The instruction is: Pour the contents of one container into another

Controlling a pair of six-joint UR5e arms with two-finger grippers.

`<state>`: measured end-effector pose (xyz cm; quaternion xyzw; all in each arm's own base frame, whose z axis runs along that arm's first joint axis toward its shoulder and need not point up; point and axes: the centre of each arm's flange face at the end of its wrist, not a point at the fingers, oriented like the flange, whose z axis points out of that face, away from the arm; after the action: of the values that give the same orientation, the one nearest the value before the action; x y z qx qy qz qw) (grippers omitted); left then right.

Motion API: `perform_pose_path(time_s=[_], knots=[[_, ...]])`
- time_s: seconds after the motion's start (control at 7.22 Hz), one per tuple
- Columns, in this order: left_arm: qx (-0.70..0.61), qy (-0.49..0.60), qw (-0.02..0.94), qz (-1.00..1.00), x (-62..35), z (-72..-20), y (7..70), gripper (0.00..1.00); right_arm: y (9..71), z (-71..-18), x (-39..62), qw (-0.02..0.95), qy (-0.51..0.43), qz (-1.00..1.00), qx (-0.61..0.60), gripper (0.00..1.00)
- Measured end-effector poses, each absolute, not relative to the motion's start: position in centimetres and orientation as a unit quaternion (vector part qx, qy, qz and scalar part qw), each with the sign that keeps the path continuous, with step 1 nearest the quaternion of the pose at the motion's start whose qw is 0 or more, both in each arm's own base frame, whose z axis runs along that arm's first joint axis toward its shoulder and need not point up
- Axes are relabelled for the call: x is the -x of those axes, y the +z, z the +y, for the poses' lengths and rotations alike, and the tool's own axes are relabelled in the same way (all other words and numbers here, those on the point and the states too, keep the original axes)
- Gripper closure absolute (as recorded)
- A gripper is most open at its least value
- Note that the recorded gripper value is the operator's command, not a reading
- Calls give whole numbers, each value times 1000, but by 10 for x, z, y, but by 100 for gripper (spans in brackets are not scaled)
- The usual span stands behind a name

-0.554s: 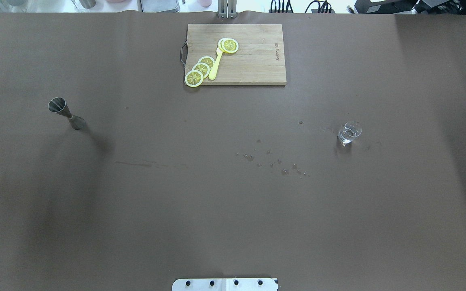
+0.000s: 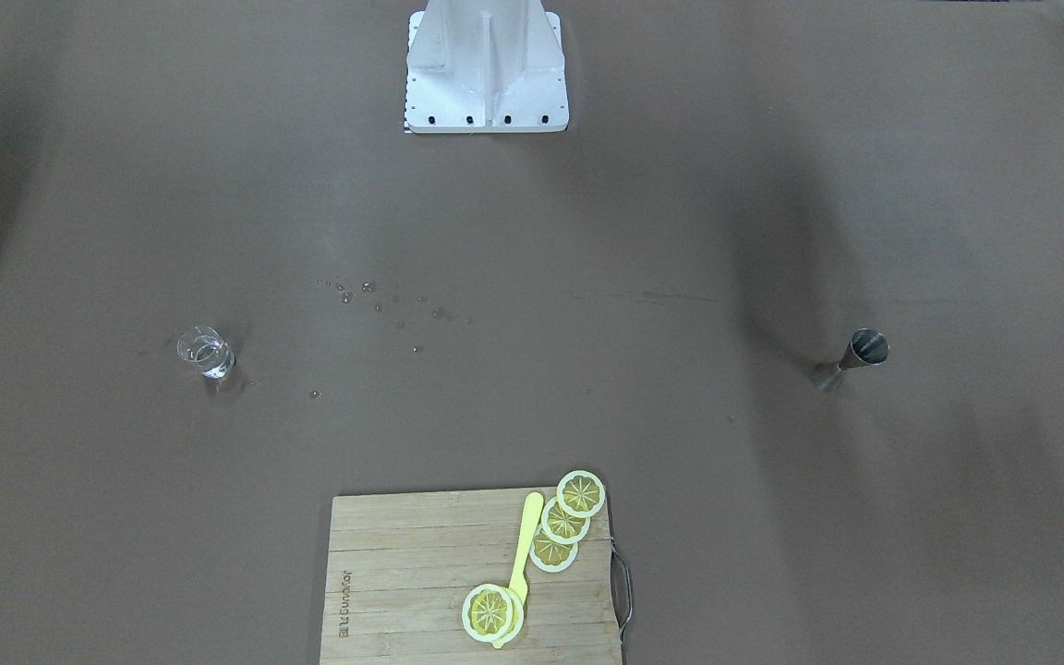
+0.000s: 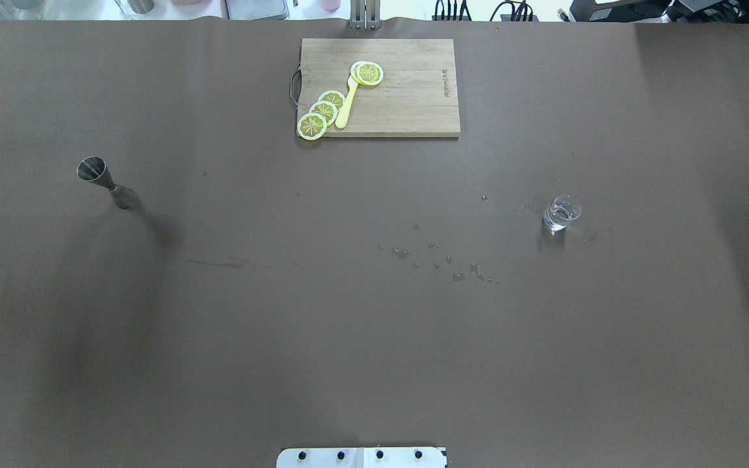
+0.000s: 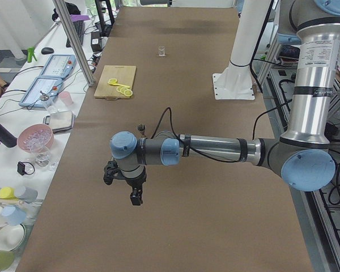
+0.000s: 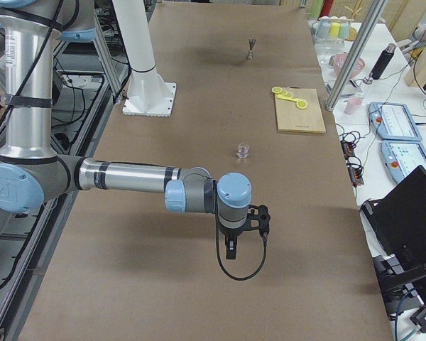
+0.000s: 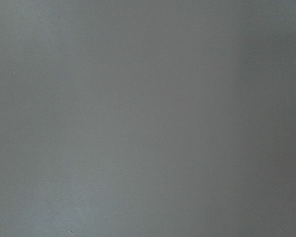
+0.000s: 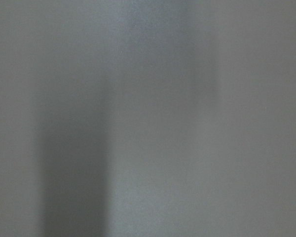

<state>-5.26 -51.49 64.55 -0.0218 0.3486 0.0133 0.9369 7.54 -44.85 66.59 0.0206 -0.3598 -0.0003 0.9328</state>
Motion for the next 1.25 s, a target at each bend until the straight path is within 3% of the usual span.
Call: perform_pose_path(time_s=[1.25], knots=[[37, -3, 911, 410, 46, -505, 648, 1, 653, -457, -75, 932, -17, -359, -50, 0]])
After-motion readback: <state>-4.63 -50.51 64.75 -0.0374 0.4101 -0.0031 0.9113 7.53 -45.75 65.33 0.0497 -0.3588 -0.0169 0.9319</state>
